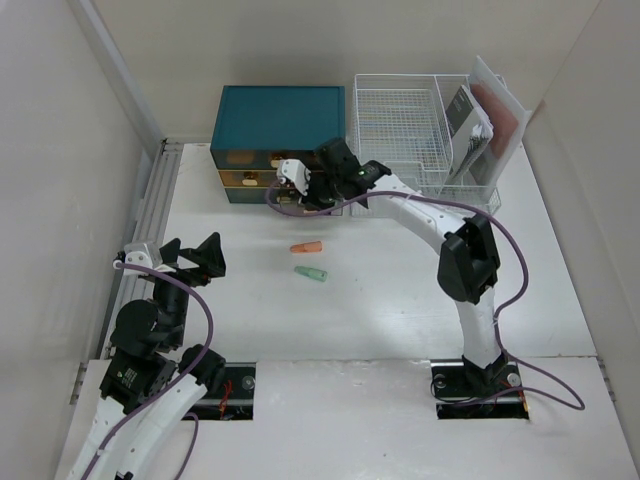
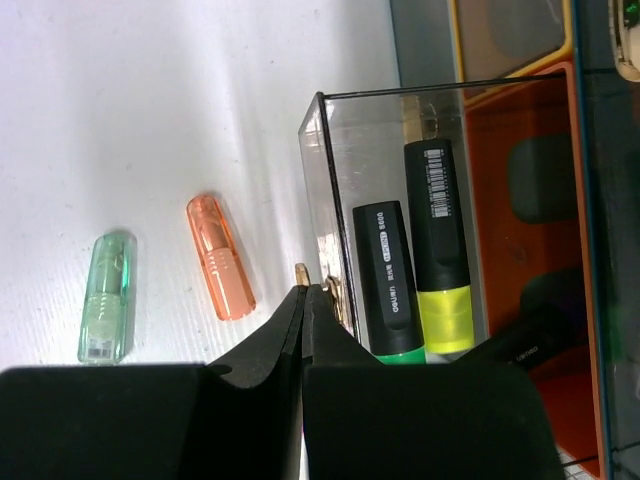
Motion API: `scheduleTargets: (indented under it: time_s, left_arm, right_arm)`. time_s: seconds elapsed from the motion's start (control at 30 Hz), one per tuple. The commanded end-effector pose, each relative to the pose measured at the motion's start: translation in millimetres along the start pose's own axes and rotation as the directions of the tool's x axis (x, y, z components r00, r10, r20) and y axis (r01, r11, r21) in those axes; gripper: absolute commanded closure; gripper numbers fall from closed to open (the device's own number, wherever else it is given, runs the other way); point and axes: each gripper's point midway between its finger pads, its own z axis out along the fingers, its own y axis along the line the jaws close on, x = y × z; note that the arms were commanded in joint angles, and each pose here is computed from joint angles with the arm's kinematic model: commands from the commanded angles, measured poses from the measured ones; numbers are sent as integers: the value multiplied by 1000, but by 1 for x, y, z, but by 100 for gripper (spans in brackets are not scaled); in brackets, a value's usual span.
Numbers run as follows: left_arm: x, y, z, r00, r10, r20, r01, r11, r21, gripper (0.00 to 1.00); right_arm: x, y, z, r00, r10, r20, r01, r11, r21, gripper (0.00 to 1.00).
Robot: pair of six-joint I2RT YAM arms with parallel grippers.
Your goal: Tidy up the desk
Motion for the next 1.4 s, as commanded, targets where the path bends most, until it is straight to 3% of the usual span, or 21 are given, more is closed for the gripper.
scheduleTargets:
  time_s: [0.0, 0.13, 0.43, 0.77, 0.97, 1.03, 1.1, 1.13, 1.2, 1.23, 1.27, 1.3, 1.37]
  left_arm:
    - [-7, -3, 1, 1000, -8, 30, 7, 1000, 13, 15]
    - [-7, -3, 1, 1000, -8, 30, 7, 1000, 13, 15]
    - [-7, -3, 1, 1000, -8, 30, 7, 1000, 13, 15]
    - [-7, -3, 1, 1000, -8, 30, 7, 1000, 13, 15]
    - [-7, -3, 1, 1000, -8, 30, 7, 1000, 13, 15]
    - [-7, -3, 1, 1000, -8, 30, 7, 1000, 13, 15]
    - [-3, -3, 2, 1000, -3, 22, 3, 1000, 11, 15]
    - [-3, -3, 2, 1000, -3, 22, 3, 1000, 11, 15]
    - [4, -4, 7, 1000, 13, -8, -13, 1000, 3, 15]
    - [6, -7, 11, 1000, 15, -14, -15, 1000, 15, 15]
    - [16, -12, 19, 998, 34, -52, -33, 999, 16, 15]
    - [24, -13, 25, 996, 39, -84, -38, 999, 13, 15]
    - [34, -25, 36, 990, 39, -139, -33, 998, 48, 15]
  right_arm:
    - [-4, -14, 4, 999, 36, 9, -36, 996, 80, 100]
    - [3, -50, 1, 991, 134, 23, -135, 941, 310, 100]
    - [14, -98, -17, 982, 189, 23, -158, 742, 652, 100]
    - [34, -116, -14, 978, 208, 16, -142, 609, 780, 100]
    - [41, -117, -14, 980, 199, 8, -126, 590, 797, 100]
    - [30, -112, -17, 983, 180, 27, -133, 609, 782, 100]
    - [19, -95, -22, 991, 132, -9, -85, 688, 721, 100]
    - [2, -76, -11, 997, 75, 15, -70, 803, 591, 100]
    - [-19, -39, -24, 1000, -12, -3, 13, 926, 378, 100]
    - [-43, 3, -22, 989, -103, 108, 88, 986, 142, 87]
    - [-50, 18, -34, 978, -143, 151, 137, 989, 53, 79]
    - [-50, 38, -41, 968, -176, 181, 184, 983, -26, 74]
    - [-76, 46, -72, 939, -207, 273, 220, 975, -17, 60]
